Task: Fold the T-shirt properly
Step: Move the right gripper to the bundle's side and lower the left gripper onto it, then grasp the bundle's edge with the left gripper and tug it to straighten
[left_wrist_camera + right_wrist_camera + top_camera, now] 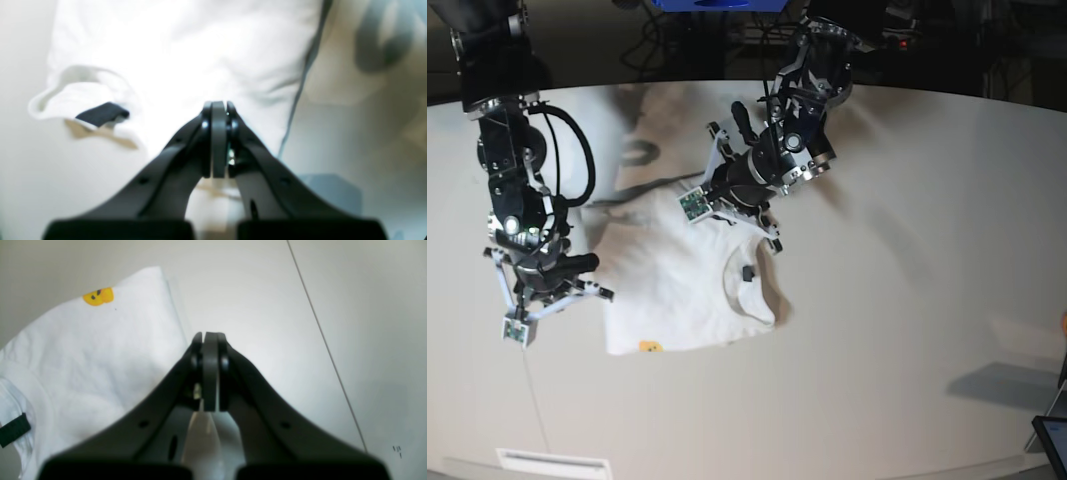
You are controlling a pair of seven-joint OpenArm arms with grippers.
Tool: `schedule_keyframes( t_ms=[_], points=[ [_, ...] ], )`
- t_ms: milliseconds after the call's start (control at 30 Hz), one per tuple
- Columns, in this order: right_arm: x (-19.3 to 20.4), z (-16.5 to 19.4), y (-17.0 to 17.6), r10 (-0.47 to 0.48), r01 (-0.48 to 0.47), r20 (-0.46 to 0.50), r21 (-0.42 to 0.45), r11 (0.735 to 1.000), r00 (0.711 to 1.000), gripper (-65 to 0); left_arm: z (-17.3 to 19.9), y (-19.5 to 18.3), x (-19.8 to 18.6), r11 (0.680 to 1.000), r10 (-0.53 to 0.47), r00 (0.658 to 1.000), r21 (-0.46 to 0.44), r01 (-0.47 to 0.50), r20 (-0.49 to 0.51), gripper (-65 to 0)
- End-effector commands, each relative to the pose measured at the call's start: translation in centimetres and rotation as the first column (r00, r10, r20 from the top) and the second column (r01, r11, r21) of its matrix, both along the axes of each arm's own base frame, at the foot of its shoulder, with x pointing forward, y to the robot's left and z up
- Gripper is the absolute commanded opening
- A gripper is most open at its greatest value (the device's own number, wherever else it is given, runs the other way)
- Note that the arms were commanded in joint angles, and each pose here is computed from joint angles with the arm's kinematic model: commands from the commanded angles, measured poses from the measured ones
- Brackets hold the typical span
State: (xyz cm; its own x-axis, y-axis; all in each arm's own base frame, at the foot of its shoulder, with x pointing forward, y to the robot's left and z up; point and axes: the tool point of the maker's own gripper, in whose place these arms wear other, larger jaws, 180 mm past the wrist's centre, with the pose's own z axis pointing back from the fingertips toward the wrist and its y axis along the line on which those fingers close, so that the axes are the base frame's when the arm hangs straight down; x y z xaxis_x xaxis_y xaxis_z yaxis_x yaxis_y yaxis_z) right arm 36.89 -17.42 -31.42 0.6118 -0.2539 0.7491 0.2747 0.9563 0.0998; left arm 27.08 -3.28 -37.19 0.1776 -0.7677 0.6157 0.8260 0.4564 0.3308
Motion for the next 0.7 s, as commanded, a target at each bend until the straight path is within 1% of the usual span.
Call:
schedule_keyframes(
  t_ms=[0,133,233,300,367,533,667],
  points=[
    [0.9,1.9,-0.7,-0.011,0.012,0.065,-0.018,1.000,0.998,-64.7,0.7,-0.4,0.6,1.000,0.006,1.000,-0.027,-0.005,0.019,-65.0],
    [0.4,2.0,-0.4,-0.003,0.004,0.067,-0.012,1.000,0.998,-64.7,-2.0,0.0,-0.2,1.000,0.005,0.998,0.006,-0.004,-0.055,-65.0],
    [0.1,1.8,-0.8,-0.014,0.015,0.065,-0.013,1.000,0.998,-64.7,-2.9,0.4,-0.8,1.000,0.009,0.997,0.023,-0.007,-0.077,-65.0],
    [-0.1,1.6,-1.3,-0.030,0.031,0.060,-0.011,0.999,0.998,-64.7,-3.9,2.4,-1.2,0.998,0.050,0.994,0.049,-0.045,-0.100,-65.0],
    [-0.2,1.5,-1.3,-0.030,0.030,0.057,-0.011,0.999,0.998,-64.7,-4.2,4.4,-1.3,0.994,0.089,0.991,0.069,-0.082,-0.103,-65.0],
    [-0.5,1.1,-1.3,-0.030,0.030,0.048,-0.011,0.999,0.998,-64.7,-4.0,9.6,-1.6,0.980,0.126,0.990,0.163,-0.114,-0.064,-65.0],
    [-0.5,1.4,-0.9,-0.021,0.022,0.056,-0.007,1.000,0.998,-64.7,-3.6,13.9,-0.8,0.959,0.172,0.985,0.233,-0.160,-0.033,-65.0]
  ],
)
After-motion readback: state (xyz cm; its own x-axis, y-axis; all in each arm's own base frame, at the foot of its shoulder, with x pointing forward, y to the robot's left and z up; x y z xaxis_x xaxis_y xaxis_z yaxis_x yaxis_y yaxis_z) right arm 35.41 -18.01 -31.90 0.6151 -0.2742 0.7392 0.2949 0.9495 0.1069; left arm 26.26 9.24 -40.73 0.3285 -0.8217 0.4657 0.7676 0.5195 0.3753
